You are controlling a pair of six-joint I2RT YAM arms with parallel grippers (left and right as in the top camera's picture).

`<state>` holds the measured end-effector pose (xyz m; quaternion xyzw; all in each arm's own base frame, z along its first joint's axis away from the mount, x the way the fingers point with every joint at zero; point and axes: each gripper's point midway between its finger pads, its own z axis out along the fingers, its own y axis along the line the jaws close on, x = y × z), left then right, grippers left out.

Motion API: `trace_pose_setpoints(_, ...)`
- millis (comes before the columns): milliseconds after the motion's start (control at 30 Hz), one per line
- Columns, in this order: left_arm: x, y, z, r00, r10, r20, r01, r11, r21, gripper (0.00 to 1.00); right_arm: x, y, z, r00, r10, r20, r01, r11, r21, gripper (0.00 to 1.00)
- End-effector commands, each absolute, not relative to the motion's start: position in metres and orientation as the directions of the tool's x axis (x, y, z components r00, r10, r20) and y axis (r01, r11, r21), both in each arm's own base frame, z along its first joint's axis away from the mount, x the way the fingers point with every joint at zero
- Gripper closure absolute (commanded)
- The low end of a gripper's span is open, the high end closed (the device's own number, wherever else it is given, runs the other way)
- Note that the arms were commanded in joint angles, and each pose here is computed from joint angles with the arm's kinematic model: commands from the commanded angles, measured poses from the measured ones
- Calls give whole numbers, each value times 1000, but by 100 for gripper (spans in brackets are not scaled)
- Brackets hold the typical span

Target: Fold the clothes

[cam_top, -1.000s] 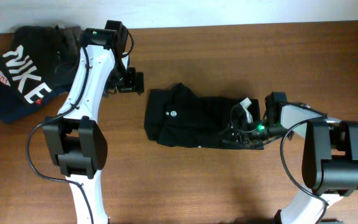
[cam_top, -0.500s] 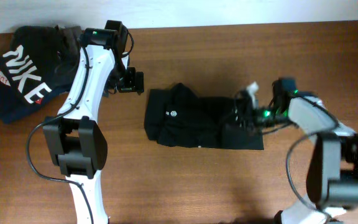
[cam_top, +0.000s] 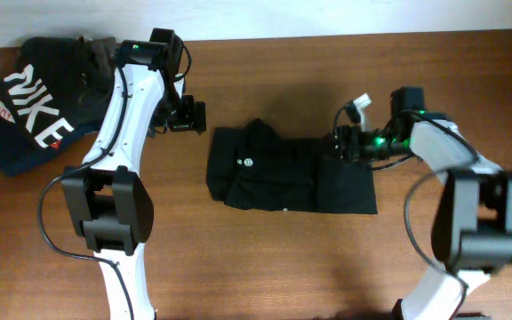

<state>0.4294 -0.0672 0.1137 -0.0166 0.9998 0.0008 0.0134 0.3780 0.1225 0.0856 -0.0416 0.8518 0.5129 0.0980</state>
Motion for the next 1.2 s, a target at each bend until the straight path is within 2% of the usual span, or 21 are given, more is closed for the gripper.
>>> trace_pose_setpoints(0,431,-69,123,-998,-39,-52,-38,999,-15,1,376,126,47,-990,22,-136,-112,444,889,17)
trace_pose_setpoints(100,431,-69,122,-998,-39,-49,-38,999,-14,1,378,127,40,-991,27,-129,-106,419,902,18)
trace_pose_setpoints(133,429,-69,120,-998,-39,-42,-38,999,-13,1,378,131,59,-989,32,-147,-124,374,919,21)
trace_pose_setpoints(267,426,-68,113,-999,-39,-25,-38,999,-10,1,383,132,105,-965,34,-261,-231,362,903,22)
trace_pose_setpoints(333,425,-68,105,-999,-39,-19,-38,999,-8,1,386,129,136,-942,39,-333,-291,400,869,21)
trace_pose_setpoints(367,424,-68,99,-999,-39,-10,-38,999,-7,1,389,124,160,-923,51,-383,-317,464,827,18)
trace_pose_setpoints(433,422,-69,91,-999,-37,0,-37,999,-9,1,388,118,187,-895,65,-442,-345,529,775,13)
trace_pose_setpoints(500,419,-79,81,-1000,8,13,7,997,-71,1,379,114,211,-866,66,-496,-372,578,727,2)
trace_pose_setpoints(567,417,-92,71,-998,58,17,55,987,-153,1,369,110,221,-860,64,-506,-363,619,696,1)
trace_pose_setpoints(700,407,-115,41,-994,105,25,93,951,-294,1,348,101,212,-893,39,-449,-301,690,659,1)
trace_pose_setpoints(833,397,-144,29,-983,185,-13,167,856,-489,1,333,97,194,-920,-11,-391,-279,719,636,1)
trace_pose_setpoints(1167,384,-122,6,-995,98,3,74,768,-636,1,324,98,184,-933,-29,-358,-269,716,645,1)
